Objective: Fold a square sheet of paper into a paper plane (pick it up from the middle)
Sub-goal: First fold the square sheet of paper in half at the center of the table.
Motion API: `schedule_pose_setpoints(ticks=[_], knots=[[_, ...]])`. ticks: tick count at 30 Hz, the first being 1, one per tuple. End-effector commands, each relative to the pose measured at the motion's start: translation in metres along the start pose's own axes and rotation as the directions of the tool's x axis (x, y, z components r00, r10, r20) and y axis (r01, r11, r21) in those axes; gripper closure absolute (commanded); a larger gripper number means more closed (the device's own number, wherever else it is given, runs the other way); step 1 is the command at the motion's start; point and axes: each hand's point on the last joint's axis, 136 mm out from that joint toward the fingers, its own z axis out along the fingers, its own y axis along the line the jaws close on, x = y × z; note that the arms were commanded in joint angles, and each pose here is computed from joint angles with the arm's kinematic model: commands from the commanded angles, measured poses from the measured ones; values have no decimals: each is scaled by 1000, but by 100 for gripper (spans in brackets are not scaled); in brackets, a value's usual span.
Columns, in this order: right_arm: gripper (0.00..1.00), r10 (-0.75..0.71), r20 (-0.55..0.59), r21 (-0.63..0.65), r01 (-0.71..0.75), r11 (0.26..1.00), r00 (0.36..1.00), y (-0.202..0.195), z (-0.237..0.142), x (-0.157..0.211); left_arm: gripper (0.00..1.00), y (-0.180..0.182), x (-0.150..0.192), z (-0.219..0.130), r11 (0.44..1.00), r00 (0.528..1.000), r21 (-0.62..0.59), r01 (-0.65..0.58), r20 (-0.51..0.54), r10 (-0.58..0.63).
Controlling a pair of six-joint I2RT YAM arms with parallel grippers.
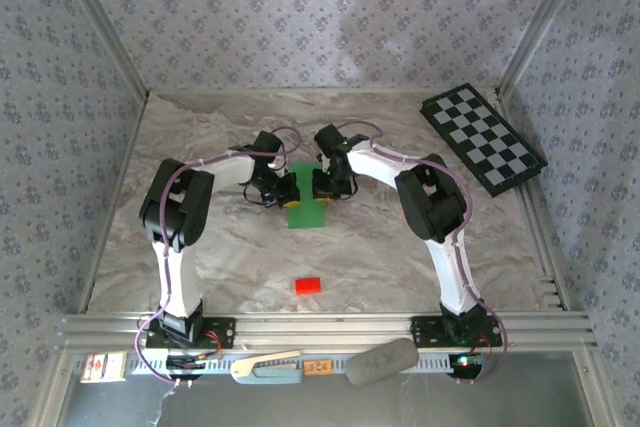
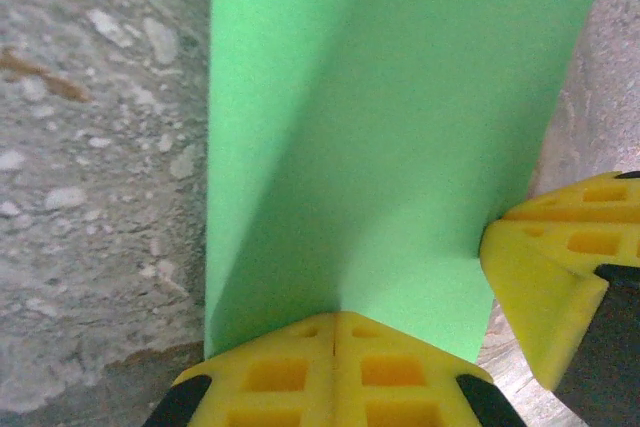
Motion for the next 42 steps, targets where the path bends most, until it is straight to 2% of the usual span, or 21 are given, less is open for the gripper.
schedule_pose_setpoints(ticks=[1,5,10,14,17,26,33,38,42], knots=[[85,85,-202,370,-4,929,976,-98,56,65,98,58,13,-4,984,998,-168,62,-16,-66],[85,82,-200,380,0,925,976,-100,56,65,98,57,11,-20,988,998,-146,59,15,-57],[85,75,-203,378,7,926,976,-98,56,65,97,8,-4,-45,1000,995,5,-22,100,22],[85,69,-198,396,16,918,978,-100,56,63,97,-33,-9,-39,989,985,82,-121,135,109],[85,64,-198,396,20,918,978,-100,55,62,97,-46,-12,-23,985,987,116,-128,111,116],[85,45,-218,361,37,932,975,-95,57,64,97,-13,-30,0,997,993,54,-47,114,41],[85,39,-240,365,53,929,970,-98,56,66,97,40,-33,6,999,993,-9,37,115,-36],[85,34,-265,378,71,923,964,-105,53,68,97,63,-40,-6,996,988,7,83,131,-84],[85,16,-270,384,93,919,963,-106,49,64,97,52,-51,-31,998,984,20,54,166,-57]])
